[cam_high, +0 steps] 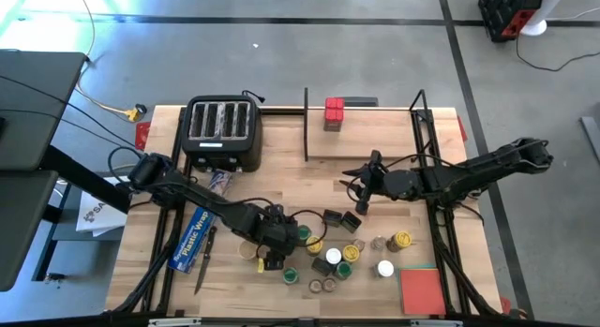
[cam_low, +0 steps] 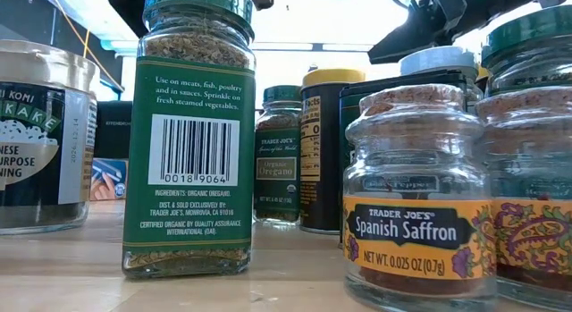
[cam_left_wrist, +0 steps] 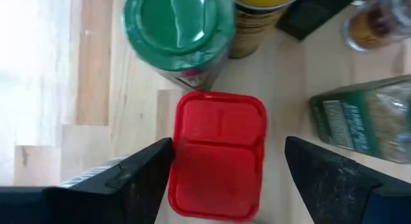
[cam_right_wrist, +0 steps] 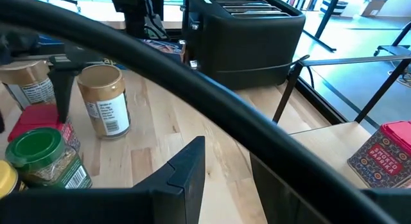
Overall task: Shelf spices
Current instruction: Put the red seasoning can on the shelf aligned with the other red seasoning can
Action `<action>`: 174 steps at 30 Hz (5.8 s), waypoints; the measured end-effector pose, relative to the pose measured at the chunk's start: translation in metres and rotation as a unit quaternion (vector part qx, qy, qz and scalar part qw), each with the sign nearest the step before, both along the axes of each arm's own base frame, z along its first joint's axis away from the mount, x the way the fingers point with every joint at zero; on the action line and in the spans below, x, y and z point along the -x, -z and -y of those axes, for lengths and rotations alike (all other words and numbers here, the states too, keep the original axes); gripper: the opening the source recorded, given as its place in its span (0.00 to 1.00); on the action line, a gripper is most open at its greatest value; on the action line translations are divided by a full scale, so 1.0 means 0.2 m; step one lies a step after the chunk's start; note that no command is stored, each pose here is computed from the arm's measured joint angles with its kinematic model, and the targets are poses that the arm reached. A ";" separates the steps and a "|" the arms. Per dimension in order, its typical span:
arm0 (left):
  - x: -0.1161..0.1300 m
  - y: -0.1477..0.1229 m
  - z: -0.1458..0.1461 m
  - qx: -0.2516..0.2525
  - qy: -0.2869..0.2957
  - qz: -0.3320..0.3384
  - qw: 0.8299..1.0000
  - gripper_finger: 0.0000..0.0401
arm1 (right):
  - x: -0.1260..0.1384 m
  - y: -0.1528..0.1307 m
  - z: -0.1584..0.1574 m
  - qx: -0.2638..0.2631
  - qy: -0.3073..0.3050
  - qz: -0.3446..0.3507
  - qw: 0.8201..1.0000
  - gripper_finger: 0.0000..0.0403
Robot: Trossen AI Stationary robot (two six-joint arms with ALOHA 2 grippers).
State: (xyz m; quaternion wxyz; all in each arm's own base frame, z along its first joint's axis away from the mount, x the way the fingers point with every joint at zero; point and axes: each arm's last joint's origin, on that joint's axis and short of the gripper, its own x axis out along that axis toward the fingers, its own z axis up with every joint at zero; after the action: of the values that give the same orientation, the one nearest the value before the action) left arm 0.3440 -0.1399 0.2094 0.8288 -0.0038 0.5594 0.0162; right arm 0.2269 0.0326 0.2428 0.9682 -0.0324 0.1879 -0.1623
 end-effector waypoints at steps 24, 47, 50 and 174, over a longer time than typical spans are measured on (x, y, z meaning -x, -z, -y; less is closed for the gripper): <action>-0.01 0.03 -0.06 0.029 -0.002 -0.025 0.999 0.53 | 0.02 -0.02 -0.01 -0.002 0.001 0.010 1.000 0.29; -0.23 -0.64 -0.63 -0.092 -0.005 0.084 0.992 0.53 | 0.28 -0.20 -0.12 0.029 0.028 0.083 0.996 0.29; -0.34 -0.63 -0.78 -0.121 0.017 0.097 0.988 0.53 | 0.28 -0.20 -0.12 0.026 0.028 0.084 0.996 0.29; -0.12 -1.02 -0.83 -0.206 -0.117 0.063 0.969 0.00 | 0.03 0.29 0.77 -0.081 0.256 -0.142 0.953 0.09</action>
State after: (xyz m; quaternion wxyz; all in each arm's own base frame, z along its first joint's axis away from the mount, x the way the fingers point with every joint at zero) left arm 0.3682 0.0270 0.4139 0.8376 0.1004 0.4862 0.2278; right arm 0.2201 -0.1222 0.1842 0.8570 0.0730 0.3378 -0.3822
